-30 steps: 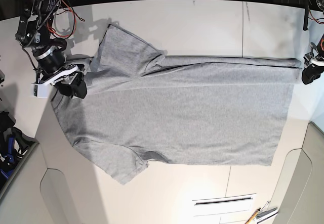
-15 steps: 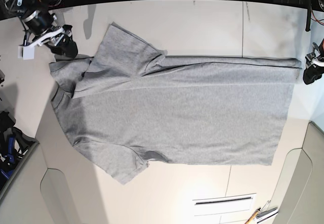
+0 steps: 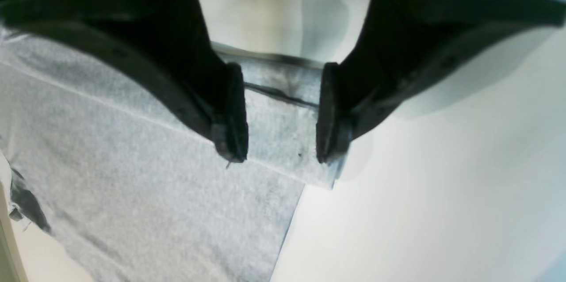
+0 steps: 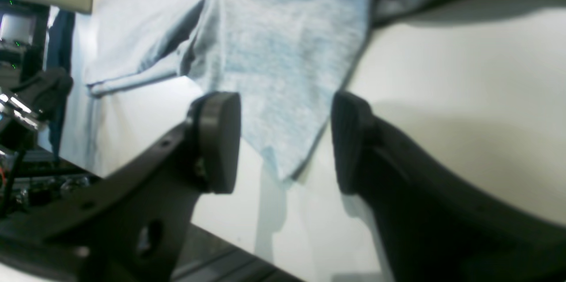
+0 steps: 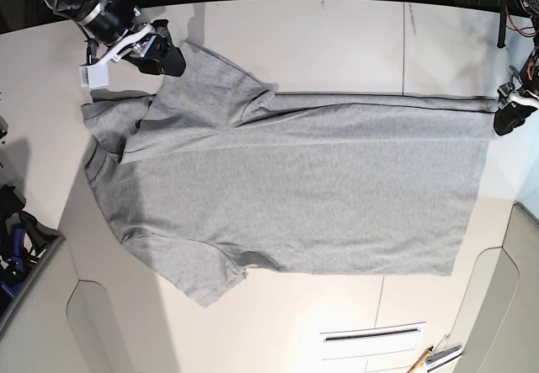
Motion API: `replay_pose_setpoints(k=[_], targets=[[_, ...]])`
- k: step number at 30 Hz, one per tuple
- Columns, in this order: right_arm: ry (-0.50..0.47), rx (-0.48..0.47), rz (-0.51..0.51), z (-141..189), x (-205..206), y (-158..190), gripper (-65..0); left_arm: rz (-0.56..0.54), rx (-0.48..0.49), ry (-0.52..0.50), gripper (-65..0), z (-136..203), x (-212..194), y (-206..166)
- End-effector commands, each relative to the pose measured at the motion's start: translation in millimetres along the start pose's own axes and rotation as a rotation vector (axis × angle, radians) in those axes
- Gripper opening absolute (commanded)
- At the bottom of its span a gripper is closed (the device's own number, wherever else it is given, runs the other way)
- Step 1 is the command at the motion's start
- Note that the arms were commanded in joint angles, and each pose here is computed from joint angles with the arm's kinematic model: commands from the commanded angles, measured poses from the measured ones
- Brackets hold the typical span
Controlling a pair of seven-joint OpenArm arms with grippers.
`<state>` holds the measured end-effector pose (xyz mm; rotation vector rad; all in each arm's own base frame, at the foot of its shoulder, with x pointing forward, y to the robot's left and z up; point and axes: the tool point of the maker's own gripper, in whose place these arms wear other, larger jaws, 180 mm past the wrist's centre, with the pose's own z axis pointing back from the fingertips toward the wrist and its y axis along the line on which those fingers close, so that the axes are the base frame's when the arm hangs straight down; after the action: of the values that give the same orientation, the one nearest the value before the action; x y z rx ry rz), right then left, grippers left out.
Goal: Fold the T-shirt properly
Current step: 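Regrasp the shoulder corner of the shirt with the right gripper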
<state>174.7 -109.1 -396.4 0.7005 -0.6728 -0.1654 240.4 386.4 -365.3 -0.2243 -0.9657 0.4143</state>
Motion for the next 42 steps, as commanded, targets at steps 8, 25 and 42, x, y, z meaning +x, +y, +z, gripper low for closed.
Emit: replay_pose_setpoints(k=[8,25,42], targets=[[-0.037,0.042,0.024,-7,14,13,-65.0,-0.014,-0.018,-0.041,-36.1,2,14,-4],[0.051,-0.044,0.018,-8,-23,-2,-25.1,-0.006,-0.023,-0.041,-36.1,2,14,-5],[0.138,0.051,-0.079,-39,-58,12,-33.8,-0.005,-0.023,-0.039,-36.2,2,13,-5]])
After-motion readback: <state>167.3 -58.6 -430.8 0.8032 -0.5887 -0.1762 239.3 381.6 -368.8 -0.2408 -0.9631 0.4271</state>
